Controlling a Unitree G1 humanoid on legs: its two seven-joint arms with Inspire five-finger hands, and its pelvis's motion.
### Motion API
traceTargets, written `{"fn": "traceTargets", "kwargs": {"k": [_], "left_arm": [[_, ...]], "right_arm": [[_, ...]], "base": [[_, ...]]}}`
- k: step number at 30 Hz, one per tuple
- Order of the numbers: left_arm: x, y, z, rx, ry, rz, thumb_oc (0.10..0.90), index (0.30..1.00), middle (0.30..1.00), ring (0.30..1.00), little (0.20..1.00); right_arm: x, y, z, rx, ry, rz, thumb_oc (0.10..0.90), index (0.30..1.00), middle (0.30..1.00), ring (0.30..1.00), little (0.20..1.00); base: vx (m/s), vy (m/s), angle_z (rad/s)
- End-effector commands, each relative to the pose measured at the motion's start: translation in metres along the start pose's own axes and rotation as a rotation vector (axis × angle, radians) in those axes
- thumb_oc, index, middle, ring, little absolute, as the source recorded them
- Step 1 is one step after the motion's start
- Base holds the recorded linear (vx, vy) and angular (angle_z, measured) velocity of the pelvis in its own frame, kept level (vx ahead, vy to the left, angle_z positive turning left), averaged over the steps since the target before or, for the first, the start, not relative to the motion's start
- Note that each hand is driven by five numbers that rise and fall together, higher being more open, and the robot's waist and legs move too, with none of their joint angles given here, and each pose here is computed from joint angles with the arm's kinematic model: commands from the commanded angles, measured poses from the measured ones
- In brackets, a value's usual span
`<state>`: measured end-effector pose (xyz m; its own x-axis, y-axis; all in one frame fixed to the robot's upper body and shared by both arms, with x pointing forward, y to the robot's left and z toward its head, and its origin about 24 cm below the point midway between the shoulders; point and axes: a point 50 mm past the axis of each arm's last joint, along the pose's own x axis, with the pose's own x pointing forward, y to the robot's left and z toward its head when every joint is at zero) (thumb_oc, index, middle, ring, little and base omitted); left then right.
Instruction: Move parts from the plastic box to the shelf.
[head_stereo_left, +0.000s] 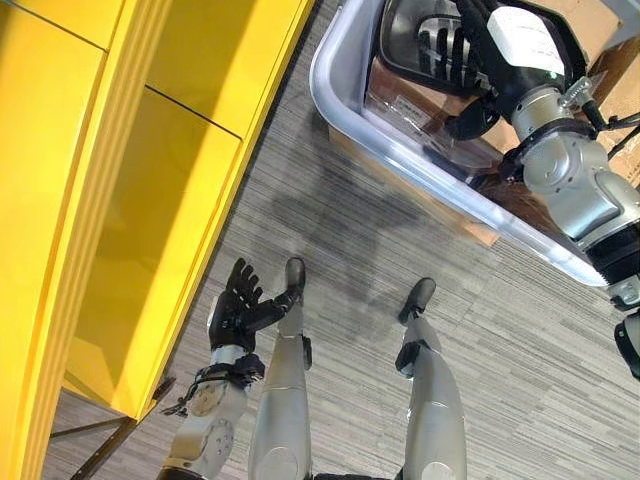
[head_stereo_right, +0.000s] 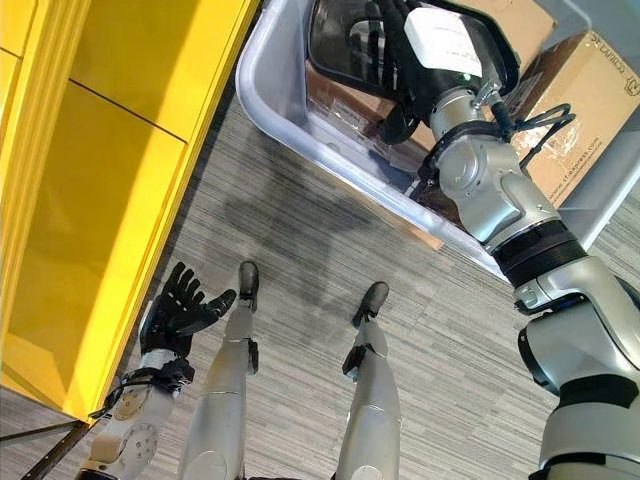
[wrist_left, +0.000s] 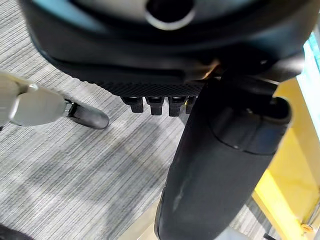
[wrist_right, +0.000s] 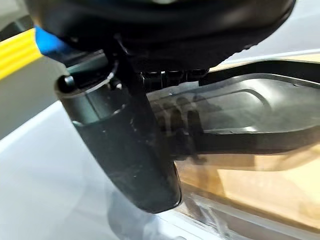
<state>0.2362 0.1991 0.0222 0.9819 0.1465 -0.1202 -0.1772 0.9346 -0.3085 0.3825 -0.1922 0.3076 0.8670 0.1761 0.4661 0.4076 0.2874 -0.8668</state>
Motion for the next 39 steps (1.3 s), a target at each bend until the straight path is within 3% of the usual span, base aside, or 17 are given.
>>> {"fn": "traceTargets", "kwargs": {"k": [1,38,39], "left_arm": [[-0.011,-0.003,0.023,-0.006,-0.118,-0.049,0.900,1.000,1.000,1.000,1.000],[-0.009,-0.008,0.024,-0.020,-0.135,-0.043,0.900,1.000,1.000,1.000,1.000],[-0.009,-0.008,0.025,-0.022,-0.137,-0.042,0.900,1.000,1.000,1.000,1.000]], "right_arm": [[0.015,-0.063,0.025,-0.068,-0.114,-0.214,0.900,1.000,1.000,1.000,1.000],[0.026,-0.041,0.020,-0.040,-0.029,-0.197,0.900,1.000,1.000,1.000,1.000],[0.027,-0.039,0.020,-0.037,-0.024,-0.194,0.865,0.951,0.951,0.951,0.951]], "base": [[0.00,0.000,0.00],[0.00,0.001,0.00],[0.00,0.000,0.00]]}}
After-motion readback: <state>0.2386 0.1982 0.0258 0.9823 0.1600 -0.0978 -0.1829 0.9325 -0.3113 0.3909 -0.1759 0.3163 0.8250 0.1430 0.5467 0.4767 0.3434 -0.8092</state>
